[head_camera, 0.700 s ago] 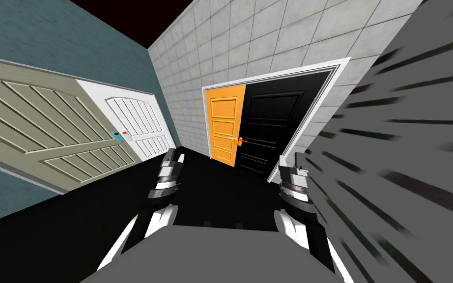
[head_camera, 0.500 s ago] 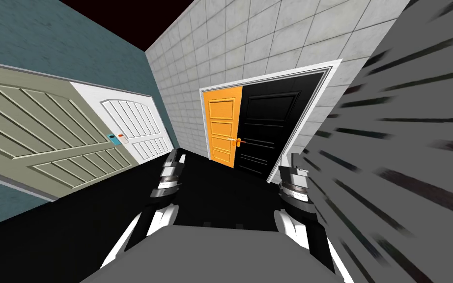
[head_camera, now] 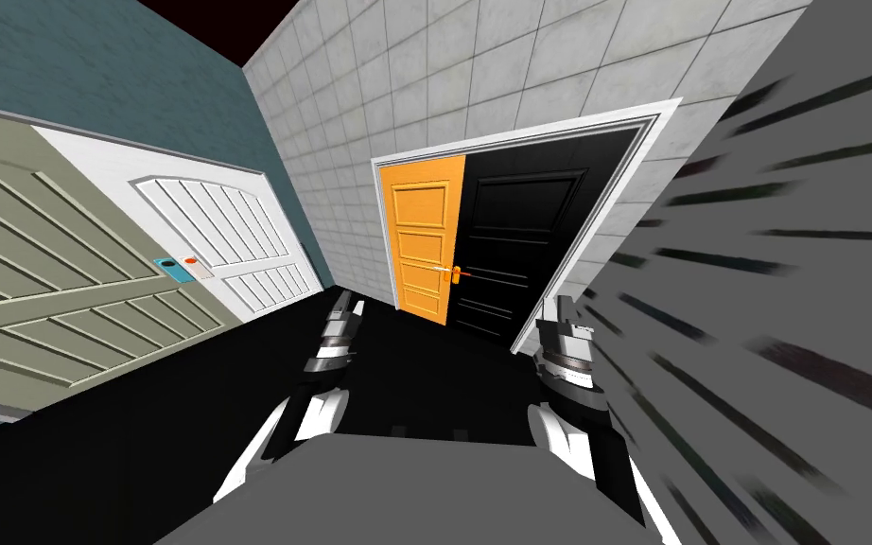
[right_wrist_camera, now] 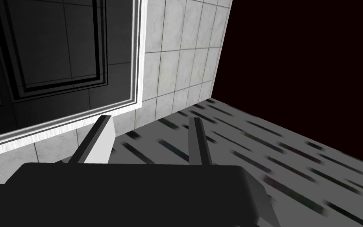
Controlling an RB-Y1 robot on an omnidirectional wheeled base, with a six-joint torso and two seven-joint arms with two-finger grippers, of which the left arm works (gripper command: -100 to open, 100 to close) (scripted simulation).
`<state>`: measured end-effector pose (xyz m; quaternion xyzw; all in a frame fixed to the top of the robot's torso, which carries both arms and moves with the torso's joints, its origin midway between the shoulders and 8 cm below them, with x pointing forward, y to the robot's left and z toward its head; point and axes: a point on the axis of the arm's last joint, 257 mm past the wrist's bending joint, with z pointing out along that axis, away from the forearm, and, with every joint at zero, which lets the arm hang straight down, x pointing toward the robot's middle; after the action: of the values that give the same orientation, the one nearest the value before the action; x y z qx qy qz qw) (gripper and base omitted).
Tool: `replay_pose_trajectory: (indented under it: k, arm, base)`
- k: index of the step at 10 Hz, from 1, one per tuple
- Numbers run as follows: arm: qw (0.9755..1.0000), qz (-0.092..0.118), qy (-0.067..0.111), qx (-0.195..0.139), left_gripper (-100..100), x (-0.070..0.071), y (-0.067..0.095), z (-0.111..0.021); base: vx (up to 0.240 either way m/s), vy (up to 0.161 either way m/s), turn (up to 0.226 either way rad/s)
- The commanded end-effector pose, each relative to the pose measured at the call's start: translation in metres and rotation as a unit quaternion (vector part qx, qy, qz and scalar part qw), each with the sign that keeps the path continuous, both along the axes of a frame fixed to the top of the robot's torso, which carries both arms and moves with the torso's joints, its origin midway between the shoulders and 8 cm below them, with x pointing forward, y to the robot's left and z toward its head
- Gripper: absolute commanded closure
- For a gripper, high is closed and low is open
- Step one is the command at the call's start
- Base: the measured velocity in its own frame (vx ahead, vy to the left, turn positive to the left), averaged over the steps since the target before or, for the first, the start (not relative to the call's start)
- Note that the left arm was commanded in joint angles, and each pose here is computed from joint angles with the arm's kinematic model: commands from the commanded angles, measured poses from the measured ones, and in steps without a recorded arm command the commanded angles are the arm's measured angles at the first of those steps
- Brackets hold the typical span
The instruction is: Pull the door open
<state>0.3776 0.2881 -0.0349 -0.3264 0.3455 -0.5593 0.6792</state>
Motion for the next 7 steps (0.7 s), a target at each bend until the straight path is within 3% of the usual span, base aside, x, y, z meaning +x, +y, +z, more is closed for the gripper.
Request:
replay_pose_trajectory:
  k: [1, 3, 7]
  arm:
    - [0.9999, -0.008, 0.013, -0.005, -100, 0.009, -0.001, -0.013]
    - [0.9996, -0.013, 0.025, -0.008, -100, 0.017, -0.001, -0.024]
    - [0.9975, -0.029, 0.061, -0.019, -100, 0.041, 0.0, -0.06]
  base:
    - [0.154, -0.039, -0.122]
    - [0.122, -0.038, -0.071]
    - [0.162, -0.034, -0.118]
